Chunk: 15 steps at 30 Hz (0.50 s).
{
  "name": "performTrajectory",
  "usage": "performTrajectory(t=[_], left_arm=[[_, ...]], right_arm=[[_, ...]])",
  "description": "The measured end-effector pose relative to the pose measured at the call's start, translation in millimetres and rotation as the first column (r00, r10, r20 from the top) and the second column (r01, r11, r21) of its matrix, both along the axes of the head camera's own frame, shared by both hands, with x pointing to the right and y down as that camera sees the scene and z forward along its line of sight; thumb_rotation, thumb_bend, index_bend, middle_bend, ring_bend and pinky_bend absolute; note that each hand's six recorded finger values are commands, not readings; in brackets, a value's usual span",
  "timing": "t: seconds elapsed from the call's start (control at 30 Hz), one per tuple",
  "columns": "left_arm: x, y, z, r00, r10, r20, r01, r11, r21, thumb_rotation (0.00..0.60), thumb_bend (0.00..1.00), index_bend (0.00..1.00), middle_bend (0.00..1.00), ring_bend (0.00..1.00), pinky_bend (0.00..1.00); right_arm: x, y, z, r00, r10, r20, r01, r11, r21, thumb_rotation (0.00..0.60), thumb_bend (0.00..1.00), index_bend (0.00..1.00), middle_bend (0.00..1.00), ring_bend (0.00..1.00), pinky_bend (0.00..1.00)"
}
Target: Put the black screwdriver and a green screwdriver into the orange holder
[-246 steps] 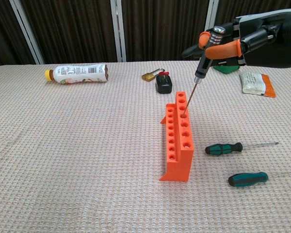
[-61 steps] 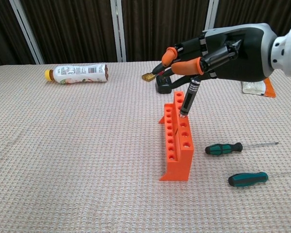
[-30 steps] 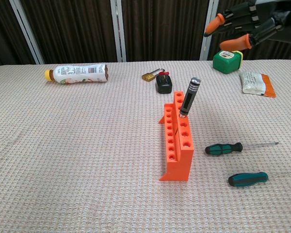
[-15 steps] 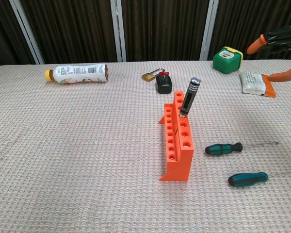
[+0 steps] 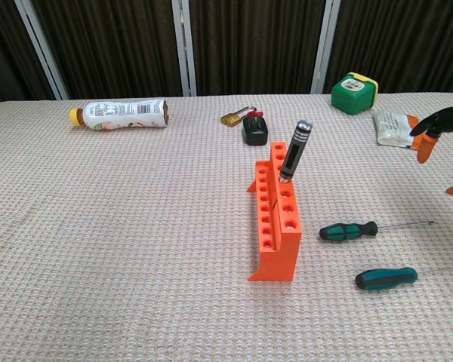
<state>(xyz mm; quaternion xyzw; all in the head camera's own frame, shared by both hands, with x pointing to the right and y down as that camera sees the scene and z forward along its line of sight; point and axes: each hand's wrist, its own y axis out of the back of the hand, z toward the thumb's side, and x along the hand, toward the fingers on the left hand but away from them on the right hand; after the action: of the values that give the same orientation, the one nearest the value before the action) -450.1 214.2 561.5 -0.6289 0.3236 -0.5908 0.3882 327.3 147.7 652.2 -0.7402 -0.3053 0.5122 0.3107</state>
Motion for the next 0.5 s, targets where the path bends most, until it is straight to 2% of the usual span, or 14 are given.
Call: performTrajectory(t=[0.2,0.5], left_arm=[[1,0,1,1.0,0.004,-0.004,-0.005,1.0,-0.01,0.6,0.19,0.1,0.0,0.0,0.0],[0,-1,3,1.0,0.001,-0.004,-0.001,1.0,-0.017,0.6,0.19,0.1,0.0,0.0,0.0]], right_arm=[[-32,12,19,0.998,-0.056,0.021,0.058,0.996,-0.063,0.6,0.2,0.4,0.13,0.0,0.0],[-59,10,33,0.998,-0.027,0.065,0.035,0.992,-0.123,0.6,0.2,0.41,0.12,0.0,0.0]])
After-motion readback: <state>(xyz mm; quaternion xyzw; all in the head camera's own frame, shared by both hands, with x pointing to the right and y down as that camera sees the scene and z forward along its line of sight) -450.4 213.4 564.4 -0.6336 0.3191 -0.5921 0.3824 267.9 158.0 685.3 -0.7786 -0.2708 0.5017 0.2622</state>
